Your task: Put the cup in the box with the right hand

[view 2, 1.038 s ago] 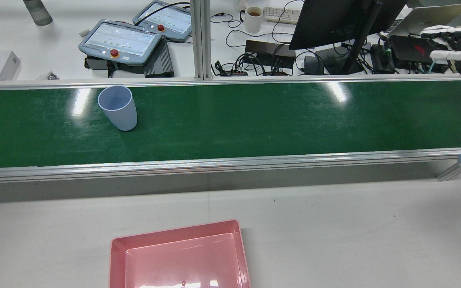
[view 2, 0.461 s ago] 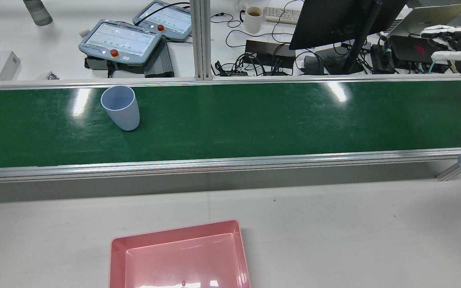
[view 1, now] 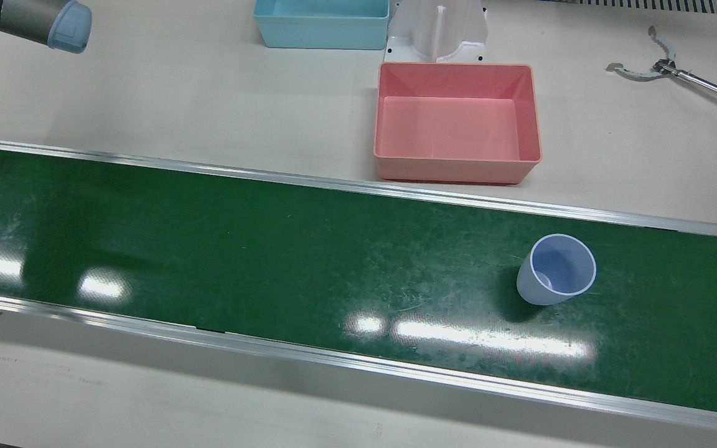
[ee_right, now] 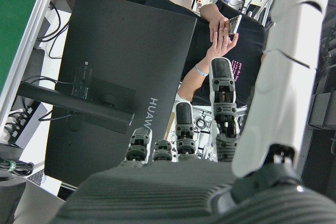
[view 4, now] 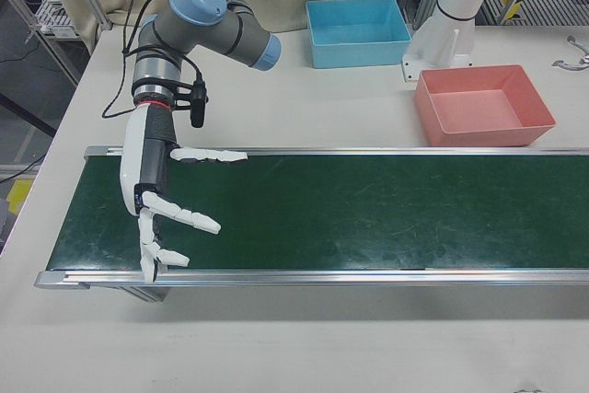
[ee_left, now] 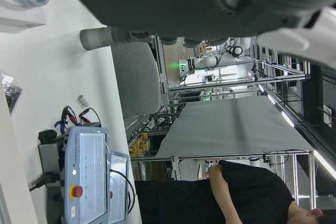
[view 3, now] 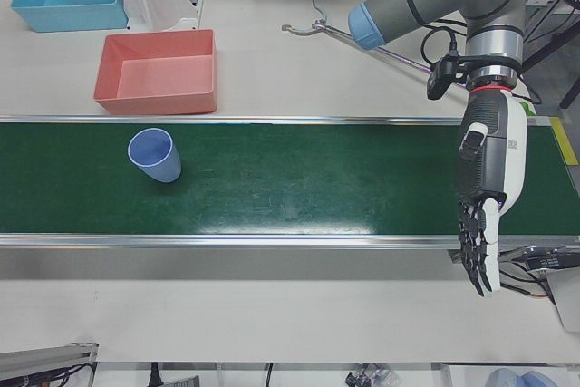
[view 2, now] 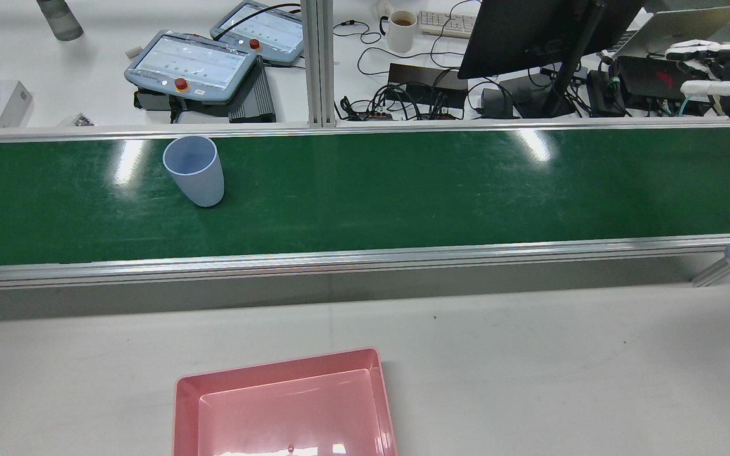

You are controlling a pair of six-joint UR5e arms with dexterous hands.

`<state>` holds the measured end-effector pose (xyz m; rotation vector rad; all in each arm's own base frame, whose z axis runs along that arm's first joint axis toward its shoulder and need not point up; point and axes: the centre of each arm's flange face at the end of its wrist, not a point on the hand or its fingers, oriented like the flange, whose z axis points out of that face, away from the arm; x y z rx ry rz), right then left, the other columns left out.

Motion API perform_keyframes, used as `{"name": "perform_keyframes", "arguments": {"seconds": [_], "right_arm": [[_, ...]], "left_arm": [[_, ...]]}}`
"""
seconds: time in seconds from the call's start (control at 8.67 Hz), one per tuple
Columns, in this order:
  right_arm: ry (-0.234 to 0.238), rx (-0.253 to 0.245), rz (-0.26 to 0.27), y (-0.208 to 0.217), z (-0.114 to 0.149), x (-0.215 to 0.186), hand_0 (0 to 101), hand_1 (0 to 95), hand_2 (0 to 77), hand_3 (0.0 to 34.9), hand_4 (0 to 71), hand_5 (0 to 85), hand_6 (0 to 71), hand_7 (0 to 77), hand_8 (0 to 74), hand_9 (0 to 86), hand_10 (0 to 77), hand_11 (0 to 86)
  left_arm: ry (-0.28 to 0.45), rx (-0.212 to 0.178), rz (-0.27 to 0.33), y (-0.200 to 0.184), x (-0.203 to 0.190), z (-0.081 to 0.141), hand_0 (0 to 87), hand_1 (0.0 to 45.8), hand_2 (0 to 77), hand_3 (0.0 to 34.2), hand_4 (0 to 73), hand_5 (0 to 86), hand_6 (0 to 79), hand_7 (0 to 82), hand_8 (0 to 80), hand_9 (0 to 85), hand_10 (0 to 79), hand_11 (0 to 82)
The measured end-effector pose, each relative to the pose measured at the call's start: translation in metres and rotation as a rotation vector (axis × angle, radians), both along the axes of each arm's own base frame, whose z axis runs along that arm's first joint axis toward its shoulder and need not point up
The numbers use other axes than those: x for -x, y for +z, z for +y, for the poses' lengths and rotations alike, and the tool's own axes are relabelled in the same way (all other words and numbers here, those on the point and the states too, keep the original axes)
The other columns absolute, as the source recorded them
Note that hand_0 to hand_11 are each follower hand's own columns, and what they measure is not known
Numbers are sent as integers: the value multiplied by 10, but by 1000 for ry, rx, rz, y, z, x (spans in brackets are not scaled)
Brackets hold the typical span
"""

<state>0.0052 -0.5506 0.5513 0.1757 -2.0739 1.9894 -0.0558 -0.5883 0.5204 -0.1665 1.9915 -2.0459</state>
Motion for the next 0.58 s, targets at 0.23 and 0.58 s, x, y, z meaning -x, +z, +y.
{"name": "perform_keyframes", "arguments": {"seconds": [0.23,0.58], "right_arm": [[0,2,1,1,1,-1,557,164,49,0,365,60,93,376,22,93,82,131],[8,-2,1,-2,-1,-5,557,158,49,0,376,60,104,376,22,87,82,131]], "left_arm": [[2,5,1,4,-1,0,0,5,5,0,0,0,0,0,0,5,0,0],[2,6,2,4,-1,-1,0,5,5,0,0,0,0,0,0,5,0,0]]}}
